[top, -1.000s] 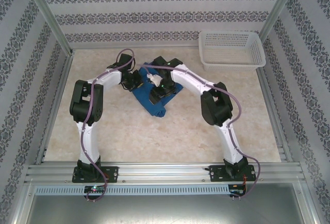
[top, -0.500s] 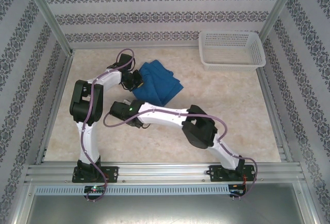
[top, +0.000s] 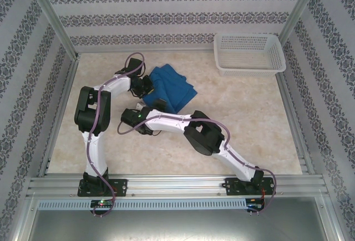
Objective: Roll up the long pants
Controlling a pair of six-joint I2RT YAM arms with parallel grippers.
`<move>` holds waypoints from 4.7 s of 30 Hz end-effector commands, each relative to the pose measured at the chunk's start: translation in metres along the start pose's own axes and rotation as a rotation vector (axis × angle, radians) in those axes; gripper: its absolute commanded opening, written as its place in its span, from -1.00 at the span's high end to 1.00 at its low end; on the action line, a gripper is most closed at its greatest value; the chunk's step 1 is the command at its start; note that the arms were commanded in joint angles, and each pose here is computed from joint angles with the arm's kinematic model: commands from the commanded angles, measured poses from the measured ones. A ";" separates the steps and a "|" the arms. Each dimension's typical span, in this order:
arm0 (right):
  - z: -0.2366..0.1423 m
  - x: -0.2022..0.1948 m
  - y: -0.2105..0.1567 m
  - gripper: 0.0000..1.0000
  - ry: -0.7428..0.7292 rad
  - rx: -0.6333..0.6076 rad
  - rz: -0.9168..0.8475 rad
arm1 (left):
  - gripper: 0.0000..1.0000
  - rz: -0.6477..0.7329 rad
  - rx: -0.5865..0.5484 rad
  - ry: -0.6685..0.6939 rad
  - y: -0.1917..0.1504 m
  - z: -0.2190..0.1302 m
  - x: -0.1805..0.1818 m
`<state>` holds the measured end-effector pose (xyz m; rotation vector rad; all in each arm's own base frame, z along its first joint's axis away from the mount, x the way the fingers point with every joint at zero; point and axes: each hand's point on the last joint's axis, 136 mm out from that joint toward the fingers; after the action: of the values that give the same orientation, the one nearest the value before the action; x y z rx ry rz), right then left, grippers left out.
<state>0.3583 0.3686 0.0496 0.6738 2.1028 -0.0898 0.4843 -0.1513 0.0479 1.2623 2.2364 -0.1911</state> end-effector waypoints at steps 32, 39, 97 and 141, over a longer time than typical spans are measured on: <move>-0.062 -0.037 -0.012 1.00 0.834 0.067 0.177 | 1.00 0.055 -0.038 0.083 0.047 -0.081 0.003; -0.120 -0.046 -0.006 1.00 1.114 0.088 0.253 | 1.00 0.040 -0.098 0.068 0.066 -0.120 0.005; 0.003 -0.112 0.002 1.00 1.704 0.218 1.102 | 1.00 0.047 -0.085 -0.074 0.050 -0.150 -0.006; -0.038 -0.080 0.027 1.00 1.991 0.255 1.168 | 0.00 0.156 0.058 -0.153 0.026 -0.028 -0.077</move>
<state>0.4034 0.3587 0.0992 2.8385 2.5692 1.4706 0.5099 -0.1711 0.1173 1.3465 2.0679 -0.3188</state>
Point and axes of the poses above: each hand's point on the last joint's axis, 136 mm out from that joint toward the fingers, its own z axis out along the fingers, its own x axis along the line the jaws close on, y = z × x, and after that the axes turned 5 degrees about z, right-handed
